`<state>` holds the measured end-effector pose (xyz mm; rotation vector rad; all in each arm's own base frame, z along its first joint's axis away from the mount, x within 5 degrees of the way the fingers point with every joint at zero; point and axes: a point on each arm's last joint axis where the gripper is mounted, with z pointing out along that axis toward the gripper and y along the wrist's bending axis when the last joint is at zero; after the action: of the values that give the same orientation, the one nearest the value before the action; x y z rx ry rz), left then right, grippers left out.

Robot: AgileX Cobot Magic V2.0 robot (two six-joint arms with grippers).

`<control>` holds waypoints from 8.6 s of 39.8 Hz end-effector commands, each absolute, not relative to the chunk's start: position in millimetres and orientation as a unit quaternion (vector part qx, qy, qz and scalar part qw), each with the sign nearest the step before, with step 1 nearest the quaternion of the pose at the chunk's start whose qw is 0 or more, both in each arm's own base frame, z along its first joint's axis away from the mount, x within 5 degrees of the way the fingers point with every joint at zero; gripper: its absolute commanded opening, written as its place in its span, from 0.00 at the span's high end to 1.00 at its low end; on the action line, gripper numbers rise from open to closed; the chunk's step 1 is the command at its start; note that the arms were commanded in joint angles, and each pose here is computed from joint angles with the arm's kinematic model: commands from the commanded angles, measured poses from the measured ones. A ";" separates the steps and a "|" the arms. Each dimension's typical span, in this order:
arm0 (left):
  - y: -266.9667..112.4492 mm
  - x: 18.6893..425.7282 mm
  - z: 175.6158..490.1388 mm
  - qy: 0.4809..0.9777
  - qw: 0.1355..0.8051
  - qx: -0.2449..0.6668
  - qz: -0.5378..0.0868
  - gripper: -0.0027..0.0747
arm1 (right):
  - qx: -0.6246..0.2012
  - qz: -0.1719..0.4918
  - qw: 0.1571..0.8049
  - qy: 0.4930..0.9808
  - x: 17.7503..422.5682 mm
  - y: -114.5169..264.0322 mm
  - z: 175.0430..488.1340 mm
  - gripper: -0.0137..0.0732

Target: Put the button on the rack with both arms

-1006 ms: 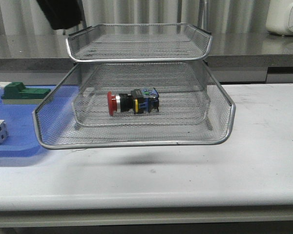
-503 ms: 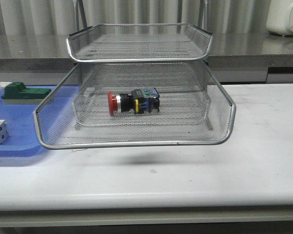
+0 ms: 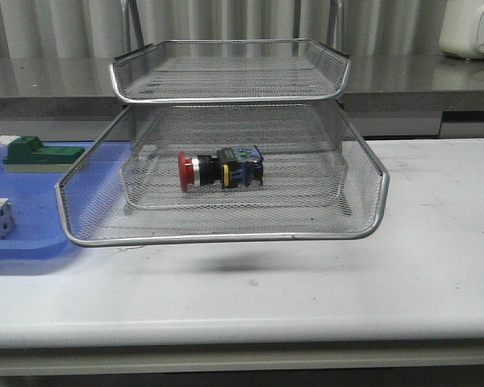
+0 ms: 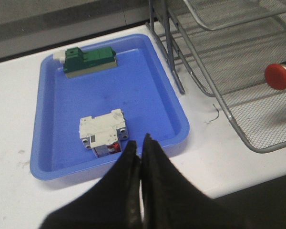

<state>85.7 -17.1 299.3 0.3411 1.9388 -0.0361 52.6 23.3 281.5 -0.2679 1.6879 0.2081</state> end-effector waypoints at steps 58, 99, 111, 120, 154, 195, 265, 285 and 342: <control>-10.6 34.0 303.4 0.683 0.723 0.102 -0.013 0.99 | -0.077 0.093 0.613 0.781 126.6 26.1 314.7 0.91; -10.6 34.0 303.4 0.683 0.723 0.102 -0.013 0.99 | -0.372 0.213 0.333 0.840 193.8 250.1 205.1 0.91; -10.6 34.0 303.4 0.683 0.723 0.102 -0.013 0.99 | -0.328 0.186 0.342 0.861 230.4 241.1 191.3 0.91; -10.6 34.0 303.4 0.683 0.723 0.102 -0.013 0.99 | -0.303 0.184 0.370 0.859 255.6 238.0 204.5 0.91; -10.6 34.0 303.4 0.683 0.723 0.102 -0.013 0.99 | -0.307 0.185 0.359 0.862 305.0 252.7 208.7 0.91; -10.6 34.0 303.4 0.683 0.723 0.102 -0.013 0.99 | -0.310 0.153 0.451 0.823 291.3 254.2 211.4 0.91; -10.6 34.0 303.4 0.683 0.723 0.102 -0.013 0.99 | -0.149 0.117 0.570 0.800 168.0 49.2 364.9 0.91; -10.6 34.0 303.4 0.683 0.723 0.102 -0.013 0.99 | -0.084 0.141 0.666 0.728 72.9 26.4 292.3 0.91; -10.8 34.2 302.8 0.684 0.722 0.101 -0.015 0.99 | -0.083 0.141 0.682 0.713 63.7 24.3 287.4 0.91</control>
<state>34.4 -11.9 288.6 0.2712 1.5985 -0.0208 62.4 27.8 272.8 -0.2424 1.6819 0.3289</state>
